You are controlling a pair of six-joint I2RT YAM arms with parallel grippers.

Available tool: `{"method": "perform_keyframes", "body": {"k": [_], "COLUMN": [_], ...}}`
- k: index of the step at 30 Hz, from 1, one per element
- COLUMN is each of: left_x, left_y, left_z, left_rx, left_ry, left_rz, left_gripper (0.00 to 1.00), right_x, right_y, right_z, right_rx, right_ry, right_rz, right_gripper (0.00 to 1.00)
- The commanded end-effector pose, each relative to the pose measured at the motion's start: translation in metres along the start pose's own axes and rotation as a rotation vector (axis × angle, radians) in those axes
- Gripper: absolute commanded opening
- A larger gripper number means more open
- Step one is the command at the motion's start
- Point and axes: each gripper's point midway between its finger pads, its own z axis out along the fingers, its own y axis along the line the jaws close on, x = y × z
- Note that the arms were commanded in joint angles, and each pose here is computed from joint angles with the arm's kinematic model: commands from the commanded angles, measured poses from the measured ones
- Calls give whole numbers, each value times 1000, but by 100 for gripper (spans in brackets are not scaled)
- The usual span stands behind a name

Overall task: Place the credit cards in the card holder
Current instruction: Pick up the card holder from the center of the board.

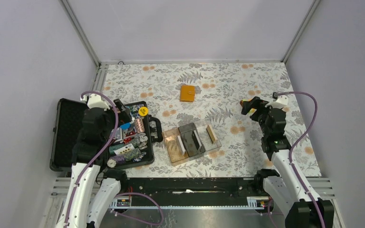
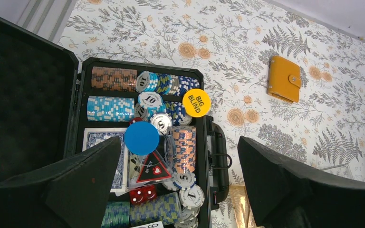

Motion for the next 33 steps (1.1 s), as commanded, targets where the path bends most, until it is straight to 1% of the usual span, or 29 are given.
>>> {"method": "perform_keyframes", "body": {"k": [1,5,8,12,16,18,20,22,24,27,31,33], "left_x": [-13,-13,-9,0,9,11,16,21,26,30,46,56], "left_y": [-6,2,-3,-30,-77,-102,-128,-150,-170,-186,-198,-209], "left_z": [-1,2,5,19,38,50,61,77,89,112,147,157], "left_rx": [29,-16,12,118,287,352,425,473,516,520,473,471], "left_ry": [-49,-53,-28,59,190,242,308,381,429,474,525,559], "left_rz": [7,4,4,-42,-74,-67,-69,-115,-150,-182,-184,-177], "left_gripper": [99,99,99,99,99,99,99,99,99,99,99,99], "right_x": [-2,7,6,2,18,28,41,52,62,81,114,125], "right_y": [22,29,35,55,89,105,115,126,144,161,173,176], "right_z": [3,4,2,4,10,14,22,32,39,51,73,85], "right_rx": [-89,-129,-157,-231,-391,-460,-466,-454,-476,-485,-448,-415], "right_ry": [70,113,129,189,337,414,495,556,597,655,729,759], "right_rz": [6,7,9,35,140,189,198,186,208,250,264,289], "right_gripper": [99,99,99,99,100,92,87,82,79,71,67,63]}}
